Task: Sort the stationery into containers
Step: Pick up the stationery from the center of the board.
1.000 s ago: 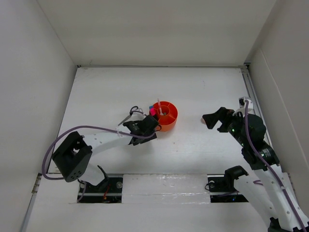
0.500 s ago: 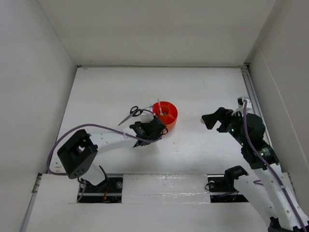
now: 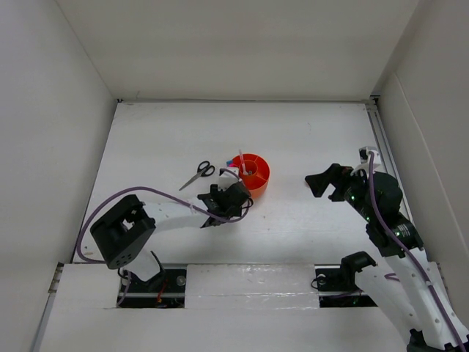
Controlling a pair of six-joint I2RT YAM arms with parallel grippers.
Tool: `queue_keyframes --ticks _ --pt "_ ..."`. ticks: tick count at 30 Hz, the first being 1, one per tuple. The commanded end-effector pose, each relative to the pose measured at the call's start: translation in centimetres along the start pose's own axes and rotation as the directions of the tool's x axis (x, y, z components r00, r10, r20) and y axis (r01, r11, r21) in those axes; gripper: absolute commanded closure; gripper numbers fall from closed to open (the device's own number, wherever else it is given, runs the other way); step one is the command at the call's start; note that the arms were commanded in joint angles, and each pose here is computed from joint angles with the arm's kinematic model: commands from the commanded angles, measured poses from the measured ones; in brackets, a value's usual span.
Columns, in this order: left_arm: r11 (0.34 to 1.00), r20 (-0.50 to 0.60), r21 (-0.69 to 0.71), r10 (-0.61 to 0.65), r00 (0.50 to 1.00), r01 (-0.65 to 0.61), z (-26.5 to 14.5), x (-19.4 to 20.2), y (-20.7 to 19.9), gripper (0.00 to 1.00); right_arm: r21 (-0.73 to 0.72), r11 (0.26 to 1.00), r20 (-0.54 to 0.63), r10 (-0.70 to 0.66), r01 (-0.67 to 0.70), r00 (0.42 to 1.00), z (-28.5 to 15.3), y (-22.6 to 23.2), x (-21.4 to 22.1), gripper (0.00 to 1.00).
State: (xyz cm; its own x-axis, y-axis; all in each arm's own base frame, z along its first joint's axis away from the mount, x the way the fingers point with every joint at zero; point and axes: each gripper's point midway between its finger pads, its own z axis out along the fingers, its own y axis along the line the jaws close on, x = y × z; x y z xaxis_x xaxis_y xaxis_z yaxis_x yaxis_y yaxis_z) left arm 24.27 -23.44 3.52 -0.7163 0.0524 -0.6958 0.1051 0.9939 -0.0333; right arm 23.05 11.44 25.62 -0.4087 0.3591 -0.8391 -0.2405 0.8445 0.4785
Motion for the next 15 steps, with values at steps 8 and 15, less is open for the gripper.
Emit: queue_keyframes --ticks 8,15 --pt "0.997 -0.027 -0.018 0.073 0.997 -0.074 2.0 0.8 -0.7 0.54 -0.052 0.998 0.048 -0.023 0.026 0.999 -0.4 1.4 -1.7 0.0" --pt "0.998 -0.053 -0.021 0.061 0.997 -0.063 2.0 1.5 -0.6 0.69 -0.052 0.998 0.049 -0.033 0.035 0.998 -0.4 1.3 -1.8 0.0"
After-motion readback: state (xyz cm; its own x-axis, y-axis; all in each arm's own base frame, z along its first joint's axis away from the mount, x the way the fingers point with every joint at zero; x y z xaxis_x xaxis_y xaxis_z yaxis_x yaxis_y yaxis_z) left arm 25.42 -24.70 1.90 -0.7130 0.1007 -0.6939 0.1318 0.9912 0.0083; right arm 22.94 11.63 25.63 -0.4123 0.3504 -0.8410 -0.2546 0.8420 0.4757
